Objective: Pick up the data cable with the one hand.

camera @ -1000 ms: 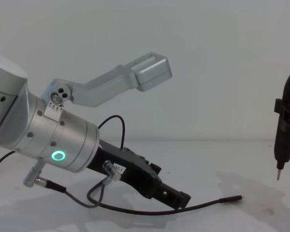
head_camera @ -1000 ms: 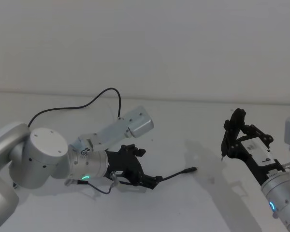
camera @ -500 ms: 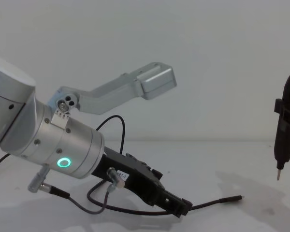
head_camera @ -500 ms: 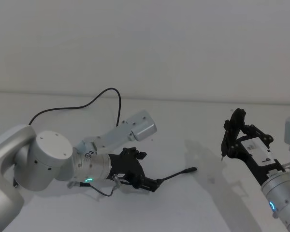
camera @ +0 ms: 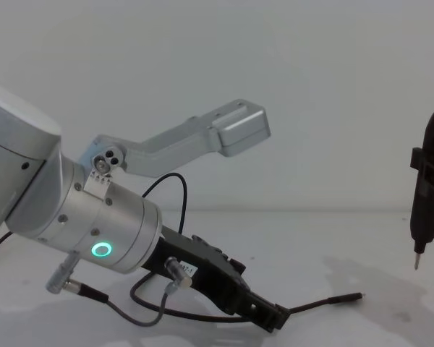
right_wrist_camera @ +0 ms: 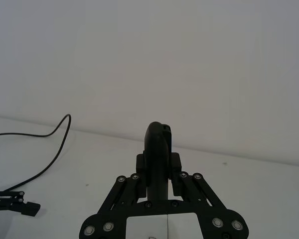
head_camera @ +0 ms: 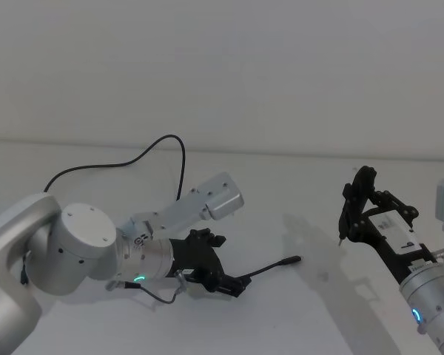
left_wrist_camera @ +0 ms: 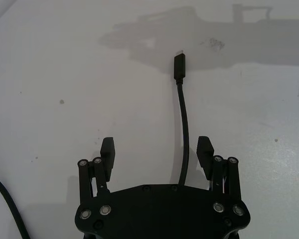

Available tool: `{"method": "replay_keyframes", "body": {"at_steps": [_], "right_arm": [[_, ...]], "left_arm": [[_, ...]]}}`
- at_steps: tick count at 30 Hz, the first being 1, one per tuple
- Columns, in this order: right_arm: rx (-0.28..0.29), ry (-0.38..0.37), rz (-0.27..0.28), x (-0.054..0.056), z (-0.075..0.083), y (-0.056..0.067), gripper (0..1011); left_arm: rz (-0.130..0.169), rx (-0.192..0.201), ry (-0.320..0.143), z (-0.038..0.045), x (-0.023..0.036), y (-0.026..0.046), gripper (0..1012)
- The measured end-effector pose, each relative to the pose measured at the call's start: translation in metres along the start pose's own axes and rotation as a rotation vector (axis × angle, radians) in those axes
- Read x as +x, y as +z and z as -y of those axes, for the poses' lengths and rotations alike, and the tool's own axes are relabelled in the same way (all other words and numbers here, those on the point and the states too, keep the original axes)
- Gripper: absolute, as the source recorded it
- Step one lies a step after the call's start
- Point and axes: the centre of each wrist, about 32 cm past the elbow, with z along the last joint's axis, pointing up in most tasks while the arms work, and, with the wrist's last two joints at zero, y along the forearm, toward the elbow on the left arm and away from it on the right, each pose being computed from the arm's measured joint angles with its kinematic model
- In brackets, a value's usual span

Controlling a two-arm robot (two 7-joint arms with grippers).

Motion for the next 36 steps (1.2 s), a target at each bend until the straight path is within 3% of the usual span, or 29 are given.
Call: {"method": "replay_keyframes", "body": {"at_steps": [18, 25, 29, 36], "right_arm": [[0.000, 0.000, 0.000, 0.0000, 0.0000, 0.0000, 268], [0.000, 0.000, 0.000, 0.0000, 0.0000, 0.0000, 268], [0.000, 0.000, 0.000, 0.0000, 0.0000, 0.0000, 268], [0.000, 0.000, 0.000, 0.0000, 0.0000, 0.0000, 268]], "left_arm": [[-0.006, 0.031, 0.027, 0.0038, -0.0033, 0.0024, 968], [-0.012, 0.039, 0.036, 0.0060, -0.0039, 0.0030, 812], [-0.013, 0.042, 0.039, 0.0067, -0.0041, 0.0031, 670], [-0.015, 0.047, 0.043, 0.0073, -0.0042, 0.0030, 550]]}}
